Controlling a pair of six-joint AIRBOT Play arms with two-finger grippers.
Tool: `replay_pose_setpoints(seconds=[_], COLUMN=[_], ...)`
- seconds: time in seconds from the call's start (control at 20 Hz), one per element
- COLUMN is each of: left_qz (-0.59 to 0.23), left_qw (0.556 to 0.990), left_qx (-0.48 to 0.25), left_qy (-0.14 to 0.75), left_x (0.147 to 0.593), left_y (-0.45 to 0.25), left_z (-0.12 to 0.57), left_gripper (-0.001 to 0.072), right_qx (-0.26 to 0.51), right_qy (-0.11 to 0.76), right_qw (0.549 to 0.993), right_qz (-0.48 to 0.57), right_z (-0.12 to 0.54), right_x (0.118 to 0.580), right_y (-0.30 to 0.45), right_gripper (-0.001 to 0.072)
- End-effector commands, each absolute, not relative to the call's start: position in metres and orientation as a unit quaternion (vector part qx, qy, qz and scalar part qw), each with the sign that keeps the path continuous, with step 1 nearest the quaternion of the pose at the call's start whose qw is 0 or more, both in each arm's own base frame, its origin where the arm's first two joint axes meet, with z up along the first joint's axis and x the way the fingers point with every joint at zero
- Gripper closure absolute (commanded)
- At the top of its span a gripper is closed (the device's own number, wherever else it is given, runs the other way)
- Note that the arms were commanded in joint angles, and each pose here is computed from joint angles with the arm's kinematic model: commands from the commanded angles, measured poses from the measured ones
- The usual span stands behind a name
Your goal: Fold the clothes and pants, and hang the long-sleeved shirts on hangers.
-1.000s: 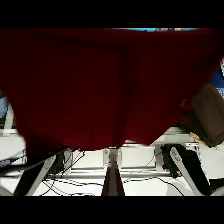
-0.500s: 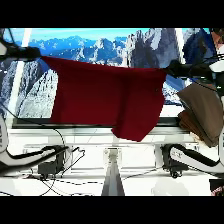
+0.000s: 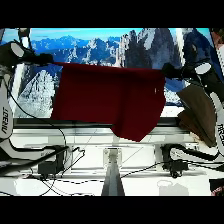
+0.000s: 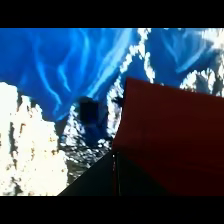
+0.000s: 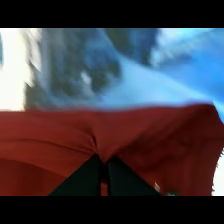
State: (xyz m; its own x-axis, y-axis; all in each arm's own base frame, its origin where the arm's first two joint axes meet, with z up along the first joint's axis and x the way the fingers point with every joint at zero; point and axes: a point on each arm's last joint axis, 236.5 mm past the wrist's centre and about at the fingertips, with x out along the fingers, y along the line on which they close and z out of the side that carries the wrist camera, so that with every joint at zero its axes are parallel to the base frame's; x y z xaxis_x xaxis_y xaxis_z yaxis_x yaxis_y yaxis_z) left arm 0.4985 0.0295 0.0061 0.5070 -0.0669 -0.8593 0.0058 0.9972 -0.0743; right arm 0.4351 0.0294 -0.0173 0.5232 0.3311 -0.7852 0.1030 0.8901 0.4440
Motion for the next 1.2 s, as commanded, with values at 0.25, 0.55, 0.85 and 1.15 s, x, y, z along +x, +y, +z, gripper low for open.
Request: replay_pose_setpoints(seconds=[0.25,0.55,0.85,1.15], left_qz=[-0.054,-0.078,-0.113,-0.15], left_qw=[0.771,0.739,0.718,0.789], left_qx=[-0.039,-0.026,0.022,0.087], left_qy=[0.633,0.669,0.687,0.589], left_x=[0.454,0.437,0.414,0.412], left_y=[0.003,-0.022,-0.011,0.009], left_z=[-0.083,-0.103,-0.081,0.029], left_gripper=[0.0698,0.0635,0.0133,0.0288], right_qx=[0.089,0.075,0.038,0.012], right_qy=[0.642,0.654,0.67,0.72], right_qw=[0.757,0.749,0.738,0.691], right_qz=[0.083,0.08,0.072,0.057], right_z=[-0.059,-0.061,-0.049,-0.024], right_x=[0.35,0.343,0.329,0.269], right_y=[0.008,0.003,-0.011,-0.021], right_gripper=[0.0698,0.041,0.0263,0.0449])
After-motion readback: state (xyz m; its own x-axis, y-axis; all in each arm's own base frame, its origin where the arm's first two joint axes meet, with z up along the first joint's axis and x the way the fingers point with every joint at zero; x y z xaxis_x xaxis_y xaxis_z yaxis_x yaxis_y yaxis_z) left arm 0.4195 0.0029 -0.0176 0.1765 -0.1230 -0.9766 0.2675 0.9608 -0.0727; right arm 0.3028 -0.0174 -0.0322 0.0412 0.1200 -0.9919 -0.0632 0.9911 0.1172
